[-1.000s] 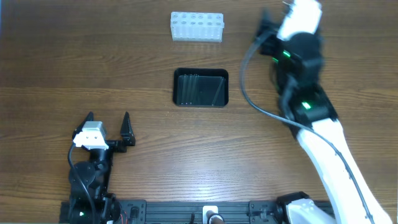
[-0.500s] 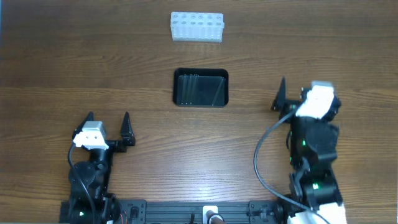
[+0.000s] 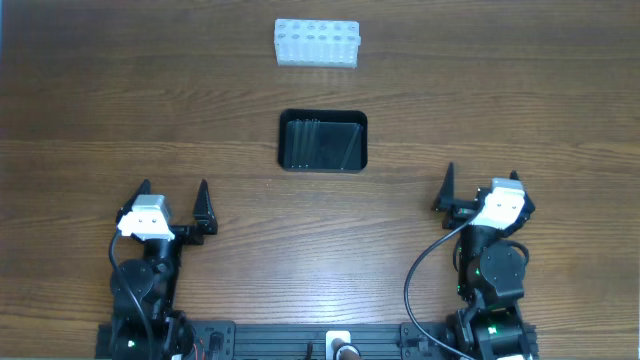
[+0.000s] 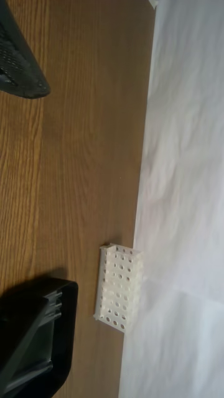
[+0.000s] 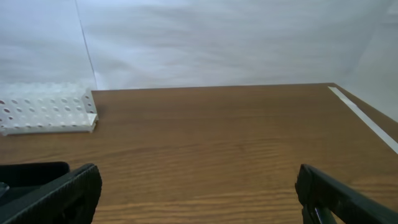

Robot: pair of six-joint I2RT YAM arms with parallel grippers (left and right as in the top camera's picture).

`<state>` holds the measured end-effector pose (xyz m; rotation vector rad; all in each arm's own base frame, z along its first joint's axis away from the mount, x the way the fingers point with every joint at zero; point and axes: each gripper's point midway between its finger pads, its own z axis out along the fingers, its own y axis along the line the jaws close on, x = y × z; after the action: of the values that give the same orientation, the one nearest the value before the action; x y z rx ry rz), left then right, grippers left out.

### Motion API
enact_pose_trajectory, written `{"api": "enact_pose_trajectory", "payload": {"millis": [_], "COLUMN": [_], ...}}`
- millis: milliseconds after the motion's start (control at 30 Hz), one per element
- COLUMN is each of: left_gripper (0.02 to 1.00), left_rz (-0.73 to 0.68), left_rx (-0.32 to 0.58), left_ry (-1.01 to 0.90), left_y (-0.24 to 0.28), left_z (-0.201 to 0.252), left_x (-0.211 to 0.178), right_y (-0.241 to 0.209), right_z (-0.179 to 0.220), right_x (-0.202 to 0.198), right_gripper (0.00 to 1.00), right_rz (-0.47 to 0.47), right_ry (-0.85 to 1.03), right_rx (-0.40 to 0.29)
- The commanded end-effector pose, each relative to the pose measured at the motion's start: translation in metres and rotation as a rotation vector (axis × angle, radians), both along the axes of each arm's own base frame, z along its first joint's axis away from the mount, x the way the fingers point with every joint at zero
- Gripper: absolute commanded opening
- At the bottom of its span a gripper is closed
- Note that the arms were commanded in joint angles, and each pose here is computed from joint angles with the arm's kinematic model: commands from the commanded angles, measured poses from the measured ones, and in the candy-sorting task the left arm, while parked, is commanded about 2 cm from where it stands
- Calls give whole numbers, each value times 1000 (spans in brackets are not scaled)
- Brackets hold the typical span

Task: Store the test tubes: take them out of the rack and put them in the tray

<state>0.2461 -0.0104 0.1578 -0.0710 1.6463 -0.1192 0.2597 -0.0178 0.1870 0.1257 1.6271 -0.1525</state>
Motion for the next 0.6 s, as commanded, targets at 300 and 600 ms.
{"api": "enact_pose_trajectory", "payload": {"millis": [300,600], "left_gripper": [1000,1000], "left_rz": [-9,-9], "left_rx": [13,13], "left_ry": [-3,-3], "left_y": [-1,-1], "left_z": [-1,-1], "left_x": [0,0], "right_y": [-8,11], "right_z": [-6,-20], "right_x": [-15,-13], "right_gripper": [991,993], "right_rz": [5,118], "right_ry": [-76,-20], "right_rx": [-42,-53]}}
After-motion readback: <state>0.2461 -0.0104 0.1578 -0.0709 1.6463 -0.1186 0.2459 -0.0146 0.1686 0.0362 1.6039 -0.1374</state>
